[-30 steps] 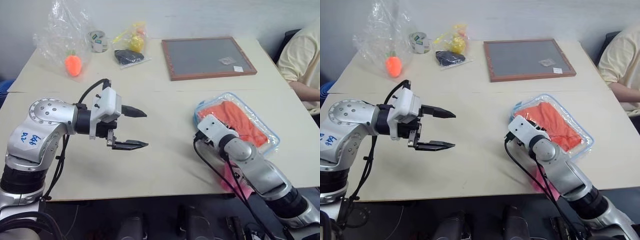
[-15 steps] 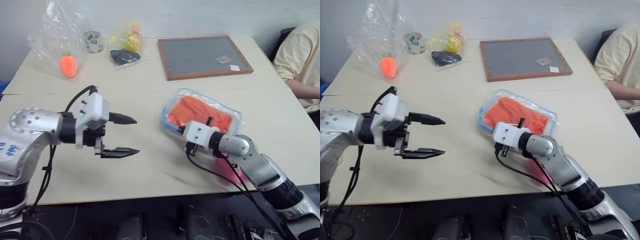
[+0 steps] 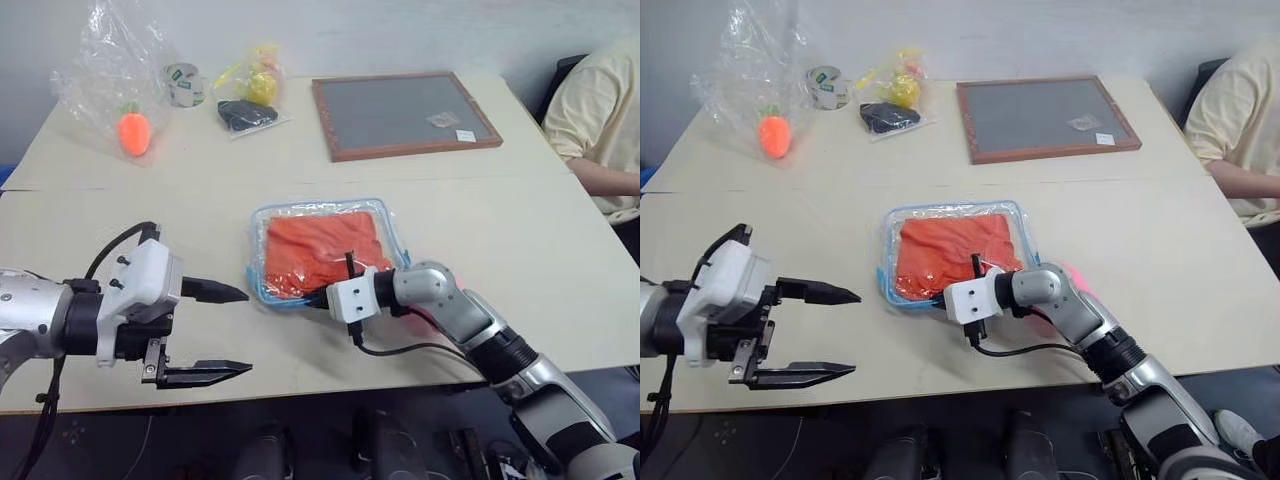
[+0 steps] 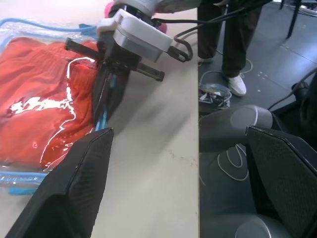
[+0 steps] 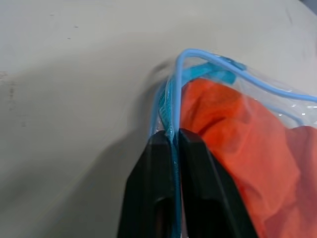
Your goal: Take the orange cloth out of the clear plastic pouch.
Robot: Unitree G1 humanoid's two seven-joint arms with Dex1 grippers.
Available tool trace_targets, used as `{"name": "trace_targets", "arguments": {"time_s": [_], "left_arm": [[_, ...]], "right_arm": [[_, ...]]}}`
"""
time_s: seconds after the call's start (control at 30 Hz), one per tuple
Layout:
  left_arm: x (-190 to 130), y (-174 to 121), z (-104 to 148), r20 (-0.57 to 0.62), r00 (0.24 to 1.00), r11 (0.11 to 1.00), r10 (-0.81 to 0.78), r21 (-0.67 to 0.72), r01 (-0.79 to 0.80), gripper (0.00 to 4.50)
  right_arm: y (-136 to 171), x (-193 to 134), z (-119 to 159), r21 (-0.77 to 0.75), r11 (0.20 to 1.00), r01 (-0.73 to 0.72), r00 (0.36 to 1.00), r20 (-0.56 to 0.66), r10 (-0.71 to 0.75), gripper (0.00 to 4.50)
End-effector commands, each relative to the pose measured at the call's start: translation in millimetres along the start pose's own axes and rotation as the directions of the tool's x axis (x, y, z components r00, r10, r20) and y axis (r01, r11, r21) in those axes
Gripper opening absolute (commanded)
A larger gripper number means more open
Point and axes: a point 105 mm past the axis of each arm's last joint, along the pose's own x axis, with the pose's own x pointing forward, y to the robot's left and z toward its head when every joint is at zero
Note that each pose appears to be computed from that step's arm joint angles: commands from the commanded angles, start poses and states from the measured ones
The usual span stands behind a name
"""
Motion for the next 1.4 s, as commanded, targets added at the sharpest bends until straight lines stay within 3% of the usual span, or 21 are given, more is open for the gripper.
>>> {"name": "trace_targets", "arguments": {"time_s": [0.03, 0.2, 0.3, 0.33, 0.5, 0.63, 0.77, 0.87, 1.0, 1.13, 1.23, 1.4], "left_arm": [[-4, -2, 3, -0.010, 1.000, 0.999, 0.024, 0.027, -0.024, 4.50], [-3, 3, 0, -0.015, 0.999, 0.999, 0.043, 0.032, -0.042, 4.50], [-1, 5, 2, -0.004, 1.000, 0.999, 0.030, 0.044, -0.029, 4.50], [0, 7, 3, -0.001, 1.000, 0.998, 0.022, 0.050, -0.022, 4.50], [6, 12, 9, 0.014, 1.000, 0.996, -0.018, 0.084, 0.017, 4.50], [10, 14, 16, 0.026, 0.998, 0.992, -0.062, 0.112, 0.058, 4.50], [13, 13, 21, 0.043, 0.994, 0.987, -0.100, 0.129, 0.094, 4.50], [16, 13, 20, 0.046, 0.993, 0.985, -0.112, 0.136, 0.105, 4.50], [19, 15, 20, 0.049, 0.992, 0.985, -0.113, 0.140, 0.105, 4.50], [19, 14, 19, 0.049, 0.992, 0.984, -0.113, 0.144, 0.105, 4.50], [20, 15, 20, 0.052, 0.993, 0.984, -0.110, 0.149, 0.101, 4.50], [21, 15, 21, 0.051, 0.993, 0.983, -0.106, 0.153, 0.097, 4.50]], "right_arm": [[-5, -2, 7, -0.007, 1.000, -0.001, 1.000, 0.024, 0.001, 1.64], [-8, -7, 11, 0.027, 1.000, 0.011, 1.000, 0.020, -0.012, 3.42], [-24, -20, 25, 0.124, 0.990, 0.072, 0.995, 0.058, -0.079, 4.44], [-31, -27, 32, 0.177, 0.980, 0.089, 0.992, 0.075, -0.104, 4.48], [-48, -74, 64, 0.360, 0.930, 0.068, 0.981, 0.147, -0.129, 4.48], [-58, -128, 66, 0.475, 0.870, 0.131, 0.979, 0.076, -0.188, 4.48], [-33, -197, 21, 0.541, 0.797, 0.268, 0.961, -0.206, -0.184, 4.48], [-3, -226, -10, 0.616, 0.712, 0.336, 0.930, -0.335, -0.149, 4.48], [33, -225, -29, 0.732, 0.593, 0.337, 0.935, -0.334, -0.119, 4.48], [40, -213, -42, 0.759, 0.537, 0.368, 0.928, -0.340, -0.155, 4.48], [36, -206, -51, 0.776, 0.484, 0.404, 0.915, -0.341, -0.218, 3.93], [39, -205, -52, 0.783, 0.482, 0.393, 0.920, -0.333, -0.208, 2.23]]}}
